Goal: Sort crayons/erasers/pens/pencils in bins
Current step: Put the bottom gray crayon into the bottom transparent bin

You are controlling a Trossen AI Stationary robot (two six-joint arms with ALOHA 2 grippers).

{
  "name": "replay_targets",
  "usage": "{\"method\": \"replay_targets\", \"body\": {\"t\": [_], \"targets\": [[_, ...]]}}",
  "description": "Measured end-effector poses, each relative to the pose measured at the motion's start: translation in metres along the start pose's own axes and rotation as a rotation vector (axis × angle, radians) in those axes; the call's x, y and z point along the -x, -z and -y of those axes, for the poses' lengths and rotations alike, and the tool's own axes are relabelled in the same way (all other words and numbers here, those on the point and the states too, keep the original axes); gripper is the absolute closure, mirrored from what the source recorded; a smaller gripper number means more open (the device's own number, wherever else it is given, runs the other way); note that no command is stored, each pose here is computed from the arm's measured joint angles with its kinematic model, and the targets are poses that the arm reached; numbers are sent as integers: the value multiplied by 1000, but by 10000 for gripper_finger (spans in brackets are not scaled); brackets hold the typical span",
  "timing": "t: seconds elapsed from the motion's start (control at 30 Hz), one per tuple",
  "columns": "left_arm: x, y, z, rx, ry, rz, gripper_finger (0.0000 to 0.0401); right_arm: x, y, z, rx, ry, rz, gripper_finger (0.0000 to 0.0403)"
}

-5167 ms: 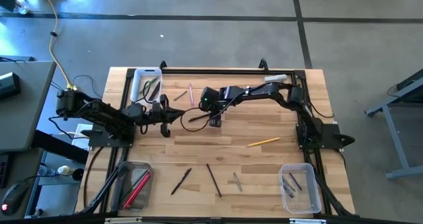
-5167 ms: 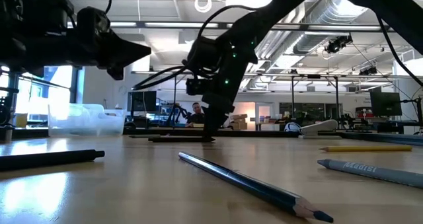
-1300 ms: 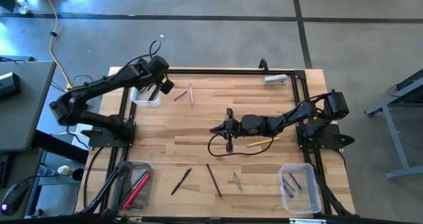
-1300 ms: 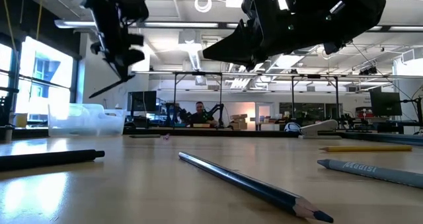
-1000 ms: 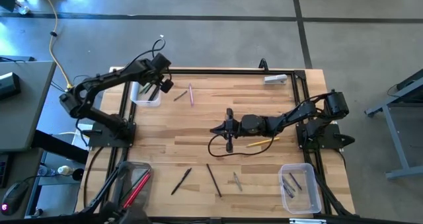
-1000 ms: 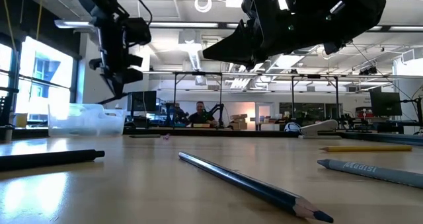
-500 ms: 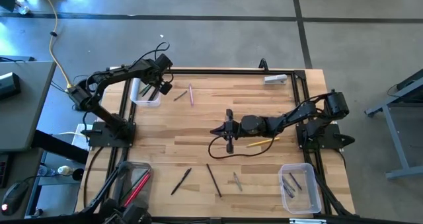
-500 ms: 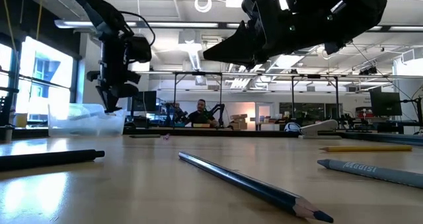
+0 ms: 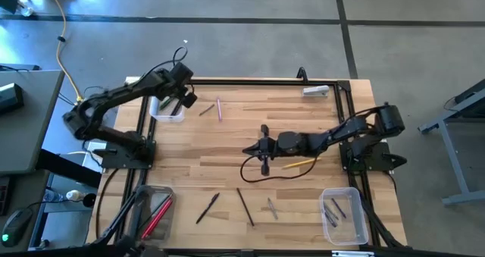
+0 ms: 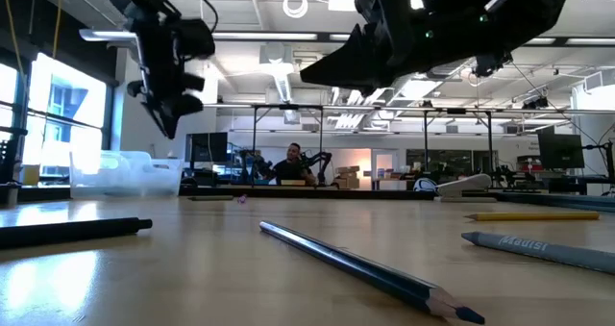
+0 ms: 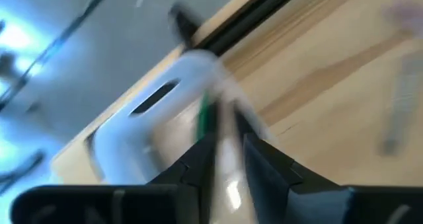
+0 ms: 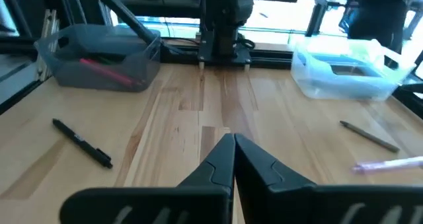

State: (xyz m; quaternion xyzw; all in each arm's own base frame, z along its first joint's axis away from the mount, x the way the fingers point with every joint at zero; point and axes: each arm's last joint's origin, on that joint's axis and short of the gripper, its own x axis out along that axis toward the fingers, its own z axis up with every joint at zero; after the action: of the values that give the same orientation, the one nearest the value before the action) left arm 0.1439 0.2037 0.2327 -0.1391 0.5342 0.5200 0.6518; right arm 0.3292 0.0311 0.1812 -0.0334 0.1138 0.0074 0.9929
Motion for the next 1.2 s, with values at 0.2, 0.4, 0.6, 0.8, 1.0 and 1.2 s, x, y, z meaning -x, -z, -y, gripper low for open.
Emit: {"method": "replay_targets", "body": {"t": [0.2,0.4,0.6,0.8,1.0,1.2], "targets": [[35,24,29,6,265,355,370,23,-11,-8,-63,69,-129,403],[59,59,66,-35,681,780,397,44,-8,-35,-262,146,-311,403],[60,99,91,-37,1008,1123,401,53,-15,-70,-459,260,-484,403],[53,129,98,-43,1130,1285,401,47,-14,-106,-634,337,-648,403],[57,136,101,-91,1163,1341,401,30,-14,-135,-767,397,-834,402],[60,137,101,-101,1172,1363,401,14,-3,-161,-933,433,-968,362]]}}
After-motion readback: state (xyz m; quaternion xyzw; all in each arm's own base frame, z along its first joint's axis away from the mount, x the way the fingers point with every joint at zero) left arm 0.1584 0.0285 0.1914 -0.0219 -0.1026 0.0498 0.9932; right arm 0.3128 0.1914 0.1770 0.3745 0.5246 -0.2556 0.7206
